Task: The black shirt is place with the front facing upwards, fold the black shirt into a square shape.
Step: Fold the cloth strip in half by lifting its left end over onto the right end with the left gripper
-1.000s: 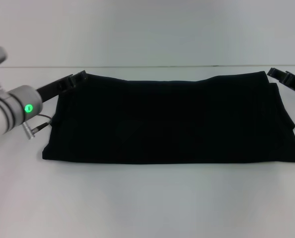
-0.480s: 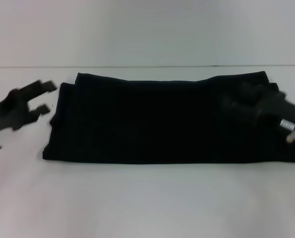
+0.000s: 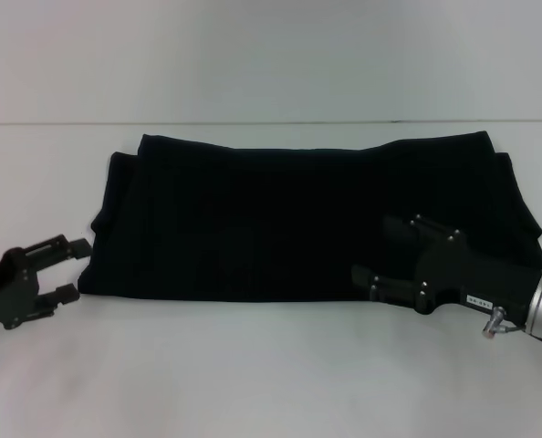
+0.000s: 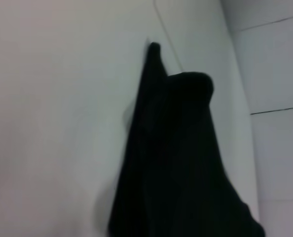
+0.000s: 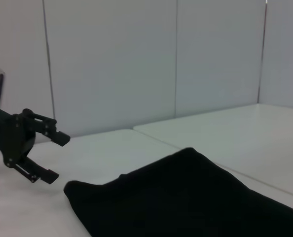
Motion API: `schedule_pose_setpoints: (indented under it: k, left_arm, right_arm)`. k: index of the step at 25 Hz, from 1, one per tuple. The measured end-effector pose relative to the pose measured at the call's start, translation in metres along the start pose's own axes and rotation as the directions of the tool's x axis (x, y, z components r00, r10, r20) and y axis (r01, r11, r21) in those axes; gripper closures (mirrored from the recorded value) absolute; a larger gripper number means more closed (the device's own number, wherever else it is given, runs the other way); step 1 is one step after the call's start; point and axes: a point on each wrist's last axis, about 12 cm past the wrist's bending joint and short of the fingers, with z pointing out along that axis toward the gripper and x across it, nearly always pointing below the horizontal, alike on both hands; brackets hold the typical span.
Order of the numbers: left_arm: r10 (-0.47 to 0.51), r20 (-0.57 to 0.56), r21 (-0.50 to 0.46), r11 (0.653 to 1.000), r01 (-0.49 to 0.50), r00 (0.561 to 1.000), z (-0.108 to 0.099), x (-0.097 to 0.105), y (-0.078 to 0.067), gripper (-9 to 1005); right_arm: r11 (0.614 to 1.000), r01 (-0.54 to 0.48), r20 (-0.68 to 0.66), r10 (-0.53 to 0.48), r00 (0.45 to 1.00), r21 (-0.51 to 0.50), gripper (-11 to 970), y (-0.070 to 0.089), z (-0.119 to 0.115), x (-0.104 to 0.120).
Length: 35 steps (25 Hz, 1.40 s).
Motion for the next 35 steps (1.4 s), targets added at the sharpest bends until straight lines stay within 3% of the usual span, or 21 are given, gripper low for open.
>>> schedule_pose_setpoints:
  k: [15, 29, 35]
  left_arm:
    - [-0.003, 0.053, -0.099, 0.995, 0.009, 0.999, 0.013, -0.001, 0.011, 131]
    - [-0.002, 0.046, -0.106, 0.994, 0.007, 0.999, 0.035, 0.001, 0.006, 133]
    - [0.038, 0.012, -0.12, 0.992, -0.036, 0.999, 0.054, -0.001, -0.005, 134]
  right_arm:
    - [1.0, -0.014, -0.028, 0.014, 0.999, 0.023, 40, -0.001, 0.003, 0.005]
    - [1.0, -0.01, -0.034, 0.01, 0.999, -0.001, 39, 0.003, 0.008, 0.004]
    - [1.0, -0.012, -0.032, 0.012, 0.999, -0.004, 39, 0.003, 0.009, 0.004]
